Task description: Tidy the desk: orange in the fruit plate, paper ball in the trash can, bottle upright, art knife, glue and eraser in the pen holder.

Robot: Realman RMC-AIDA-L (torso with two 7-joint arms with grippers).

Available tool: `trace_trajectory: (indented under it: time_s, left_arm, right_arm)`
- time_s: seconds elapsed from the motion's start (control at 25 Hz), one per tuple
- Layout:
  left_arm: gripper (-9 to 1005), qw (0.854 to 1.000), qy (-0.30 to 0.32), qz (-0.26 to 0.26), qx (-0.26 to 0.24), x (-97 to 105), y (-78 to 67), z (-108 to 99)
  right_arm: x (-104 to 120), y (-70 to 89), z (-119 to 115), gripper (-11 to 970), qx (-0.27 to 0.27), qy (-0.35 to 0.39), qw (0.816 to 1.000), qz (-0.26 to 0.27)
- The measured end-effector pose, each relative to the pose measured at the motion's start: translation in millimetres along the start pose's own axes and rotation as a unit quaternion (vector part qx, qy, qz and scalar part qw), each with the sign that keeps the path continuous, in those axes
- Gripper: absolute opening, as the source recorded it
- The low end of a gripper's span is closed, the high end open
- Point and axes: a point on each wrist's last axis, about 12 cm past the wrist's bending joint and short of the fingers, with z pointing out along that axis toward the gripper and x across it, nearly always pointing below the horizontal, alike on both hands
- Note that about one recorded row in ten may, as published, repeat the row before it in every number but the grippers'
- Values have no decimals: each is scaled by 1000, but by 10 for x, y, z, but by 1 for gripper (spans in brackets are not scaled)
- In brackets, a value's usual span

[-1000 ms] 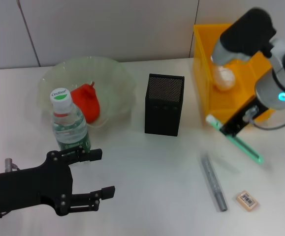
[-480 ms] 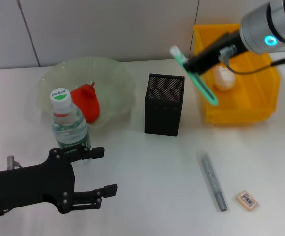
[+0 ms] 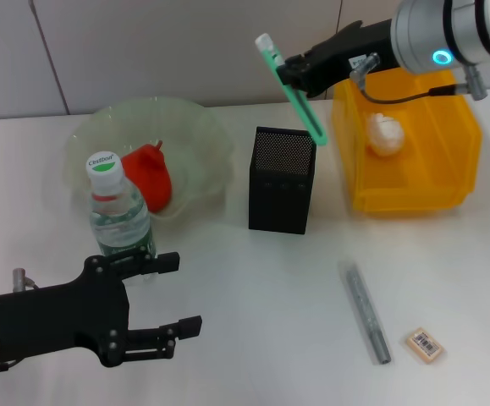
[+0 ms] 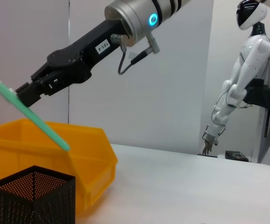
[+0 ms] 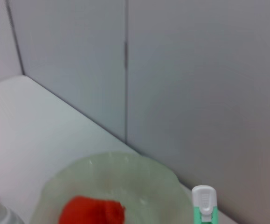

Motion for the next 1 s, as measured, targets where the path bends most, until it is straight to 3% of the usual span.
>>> trace_trajectory:
  time_s: [0.68, 1.0]
  left_arm:
    - [836, 1000, 1, 2, -1, -7, 13, -5]
    - [836, 1000, 2, 3, 0, -10, 16, 0]
  right_arm:
    - [368, -31, 281, 163, -46, -54, 997, -24]
    - [513, -69, 339, 177, -38, -49, 998, -13]
